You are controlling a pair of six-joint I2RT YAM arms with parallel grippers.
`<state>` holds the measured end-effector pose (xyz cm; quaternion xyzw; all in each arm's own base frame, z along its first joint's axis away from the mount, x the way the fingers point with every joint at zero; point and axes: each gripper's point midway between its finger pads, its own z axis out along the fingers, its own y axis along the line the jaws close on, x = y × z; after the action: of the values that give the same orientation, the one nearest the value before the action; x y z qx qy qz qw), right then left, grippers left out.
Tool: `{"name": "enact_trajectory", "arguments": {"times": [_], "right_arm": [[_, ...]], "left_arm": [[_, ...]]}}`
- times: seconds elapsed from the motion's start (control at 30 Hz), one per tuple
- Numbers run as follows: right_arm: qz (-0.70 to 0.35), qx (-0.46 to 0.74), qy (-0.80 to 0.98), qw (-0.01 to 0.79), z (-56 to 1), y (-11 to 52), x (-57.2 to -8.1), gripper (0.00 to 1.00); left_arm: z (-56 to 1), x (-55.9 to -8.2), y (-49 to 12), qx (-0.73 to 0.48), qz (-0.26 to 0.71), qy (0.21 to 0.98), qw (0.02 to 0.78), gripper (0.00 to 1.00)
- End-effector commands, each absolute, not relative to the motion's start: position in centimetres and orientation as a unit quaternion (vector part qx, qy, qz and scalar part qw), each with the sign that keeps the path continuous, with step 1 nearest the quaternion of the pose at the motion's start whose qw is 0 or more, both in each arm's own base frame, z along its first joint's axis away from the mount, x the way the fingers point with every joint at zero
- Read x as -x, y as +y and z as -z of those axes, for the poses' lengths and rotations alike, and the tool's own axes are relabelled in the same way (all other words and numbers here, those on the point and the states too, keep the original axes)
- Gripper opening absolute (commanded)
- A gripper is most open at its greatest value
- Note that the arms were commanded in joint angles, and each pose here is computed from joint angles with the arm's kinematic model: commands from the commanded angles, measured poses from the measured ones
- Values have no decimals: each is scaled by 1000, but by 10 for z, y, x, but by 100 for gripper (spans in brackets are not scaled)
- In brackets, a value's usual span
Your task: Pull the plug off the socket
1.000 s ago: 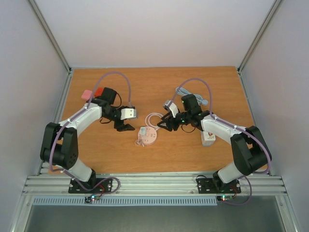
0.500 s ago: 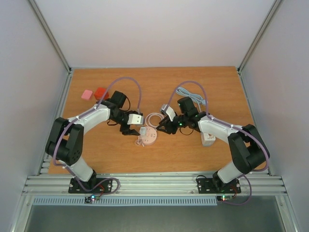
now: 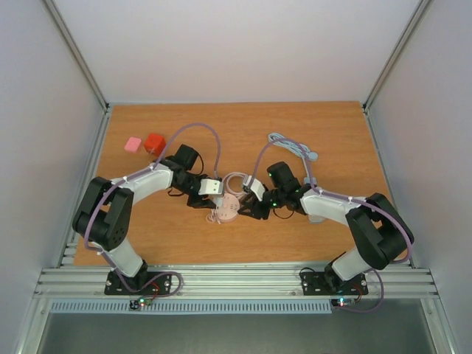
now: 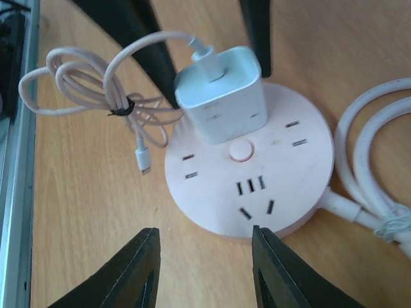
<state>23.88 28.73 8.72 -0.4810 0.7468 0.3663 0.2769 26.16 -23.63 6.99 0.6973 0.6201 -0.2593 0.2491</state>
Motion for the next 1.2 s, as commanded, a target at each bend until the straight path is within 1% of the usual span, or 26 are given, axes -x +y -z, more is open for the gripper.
{"name": "enact_trajectory", "arguments": {"times": [0.0, 0.17, 0.4, 0.6, 0.7, 1.17], "right_arm": [[-344, 529, 698, 339, -99, 297, -235, 42], [-344, 546, 676, 356, -102, 309, -224, 42], [-338, 562, 651, 383, -99, 336, -205, 45], [-334, 568, 636, 401, -97, 350, -197, 47], [-335, 573, 636, 394, -88, 355, -195, 49], [-355, 567, 639, 380, -66, 366, -196, 51]], "left_arm": [[-70, -256, -239, -698, 266, 612, 260, 46], [-68, -244, -230, -704, 262, 612, 246, 35], [-69, -220, -212, -717, 263, 602, 234, 31], [-71, -210, -207, -717, 267, 597, 239, 30], [-72, -207, -207, -716, 269, 597, 244, 30], [-70, -205, -209, -709, 277, 599, 248, 30]]}}
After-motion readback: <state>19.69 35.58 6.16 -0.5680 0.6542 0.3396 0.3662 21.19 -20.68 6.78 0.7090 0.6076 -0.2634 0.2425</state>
